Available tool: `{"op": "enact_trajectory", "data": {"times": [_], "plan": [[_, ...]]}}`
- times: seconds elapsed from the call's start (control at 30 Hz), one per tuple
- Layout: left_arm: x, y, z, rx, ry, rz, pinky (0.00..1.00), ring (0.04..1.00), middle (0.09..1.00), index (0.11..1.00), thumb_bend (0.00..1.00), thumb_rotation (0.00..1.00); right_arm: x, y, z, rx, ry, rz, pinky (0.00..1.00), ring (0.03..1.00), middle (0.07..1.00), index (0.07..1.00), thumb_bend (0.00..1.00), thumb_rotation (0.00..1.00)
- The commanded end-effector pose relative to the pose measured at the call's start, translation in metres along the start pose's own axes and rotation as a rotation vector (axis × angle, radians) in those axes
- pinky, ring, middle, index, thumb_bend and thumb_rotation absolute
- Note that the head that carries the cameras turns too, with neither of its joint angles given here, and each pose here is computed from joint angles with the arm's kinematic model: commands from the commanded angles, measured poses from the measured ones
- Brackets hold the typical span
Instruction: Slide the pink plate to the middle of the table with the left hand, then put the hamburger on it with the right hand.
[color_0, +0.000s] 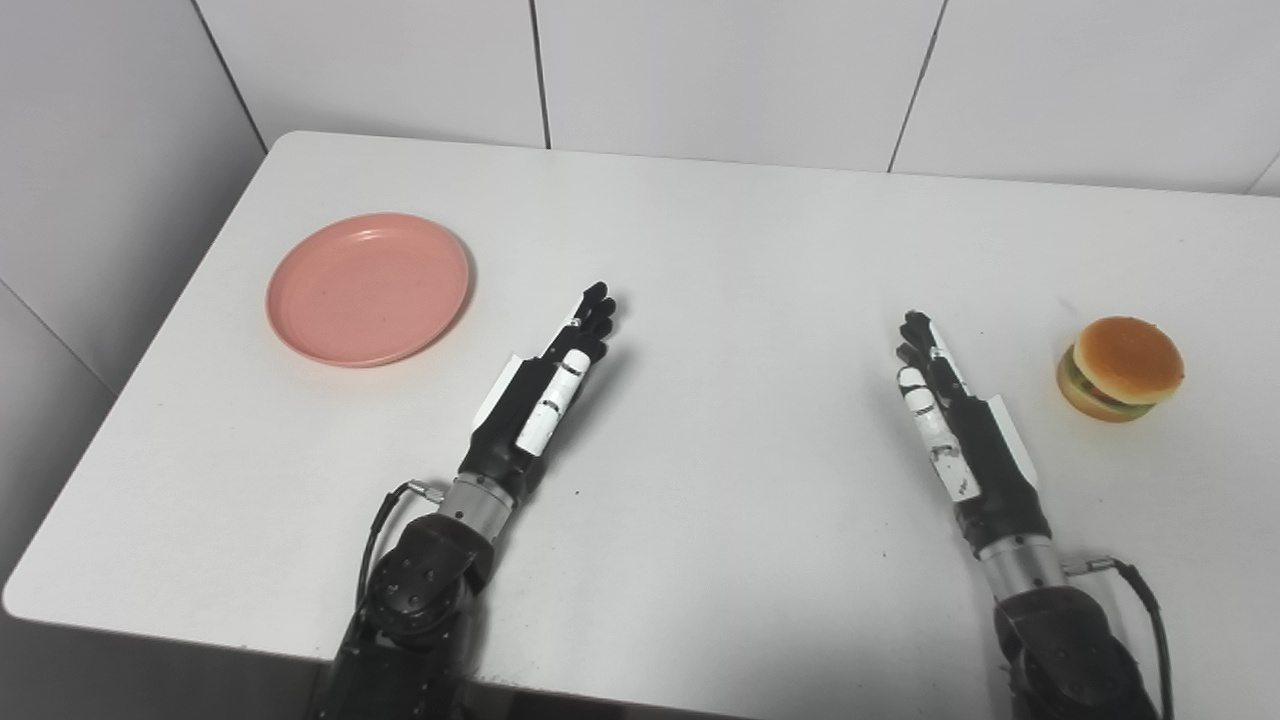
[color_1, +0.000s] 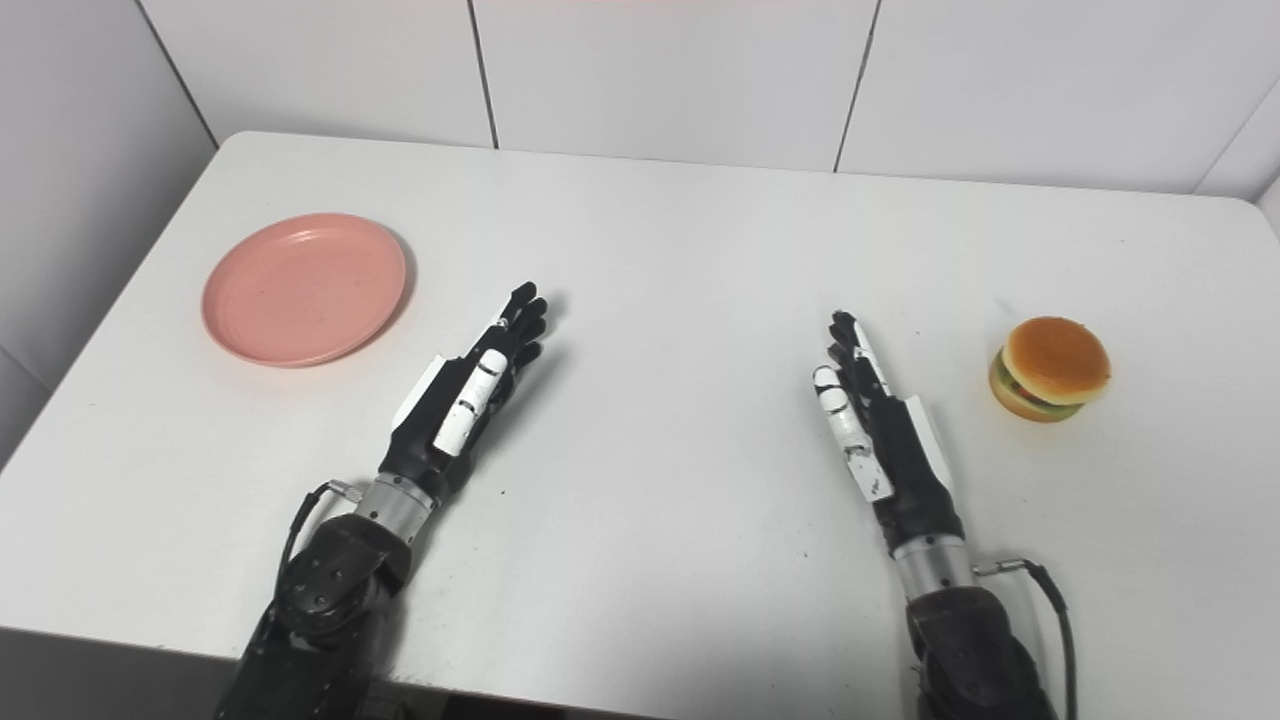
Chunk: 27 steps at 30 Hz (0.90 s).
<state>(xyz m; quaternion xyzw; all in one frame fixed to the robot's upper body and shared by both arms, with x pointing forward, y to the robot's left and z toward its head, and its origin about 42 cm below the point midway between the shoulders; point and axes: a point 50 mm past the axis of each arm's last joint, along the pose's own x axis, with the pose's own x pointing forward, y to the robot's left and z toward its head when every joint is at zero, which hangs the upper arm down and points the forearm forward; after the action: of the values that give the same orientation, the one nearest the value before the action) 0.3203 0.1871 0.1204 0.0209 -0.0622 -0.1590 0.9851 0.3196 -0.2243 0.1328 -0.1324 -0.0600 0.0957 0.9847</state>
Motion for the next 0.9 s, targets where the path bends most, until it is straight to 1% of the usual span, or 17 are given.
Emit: {"op": "enact_trajectory", "data": {"times": [0.0, 0.17, 0.3, 0.43, 0.53, 0.67, 0.87], "plan": [[-0.016, -0.022, -0.040, -0.052, 0.130, -0.007, 1.00, 0.996, 1.000, 1.000, 0.43, 1.00, -0.001, -0.006, -0.009, -0.003, -0.004, 0.014, 0.97, 0.971, 0.981, 0.983, 0.14, 1.00], [-0.009, -0.035, -0.049, -0.043, 0.138, -0.012, 0.98, 0.987, 1.000, 1.000, 0.42, 1.00, -0.002, -0.017, -0.021, -0.009, -0.038, 0.030, 0.99, 0.980, 0.978, 0.976, 0.15, 1.00], [-0.005, -0.044, -0.052, -0.029, 0.144, -0.019, 0.97, 0.985, 1.000, 1.000, 0.44, 1.00, -0.002, -0.022, -0.022, -0.007, -0.039, 0.035, 1.00, 0.999, 0.998, 0.985, 0.11, 1.00], [-0.001, -0.050, -0.054, -0.025, 0.154, -0.019, 0.97, 0.987, 1.000, 1.000, 0.45, 1.00, -0.003, -0.023, -0.021, 0.016, -0.027, 0.036, 1.00, 1.000, 1.000, 0.997, 0.01, 1.00], [0.000, -0.052, -0.055, -0.024, 0.156, -0.017, 0.97, 0.988, 1.000, 1.000, 0.45, 1.00, -0.003, -0.023, -0.019, 0.026, -0.017, 0.031, 1.00, 1.000, 1.000, 0.998, 0.00, 1.00], [0.001, -0.052, -0.055, -0.021, 0.155, -0.024, 0.99, 0.997, 1.000, 1.000, 0.44, 1.00, -0.004, -0.022, -0.015, 0.025, -0.033, 0.030, 1.00, 1.000, 1.000, 0.993, 0.00, 1.00], [-0.001, -0.050, -0.051, -0.025, 0.155, -0.022, 0.98, 0.996, 1.000, 1.000, 0.44, 1.00, -0.007, -0.020, -0.008, 0.027, -0.020, 0.029, 1.00, 1.000, 1.000, 1.000, 0.00, 1.00]]}}
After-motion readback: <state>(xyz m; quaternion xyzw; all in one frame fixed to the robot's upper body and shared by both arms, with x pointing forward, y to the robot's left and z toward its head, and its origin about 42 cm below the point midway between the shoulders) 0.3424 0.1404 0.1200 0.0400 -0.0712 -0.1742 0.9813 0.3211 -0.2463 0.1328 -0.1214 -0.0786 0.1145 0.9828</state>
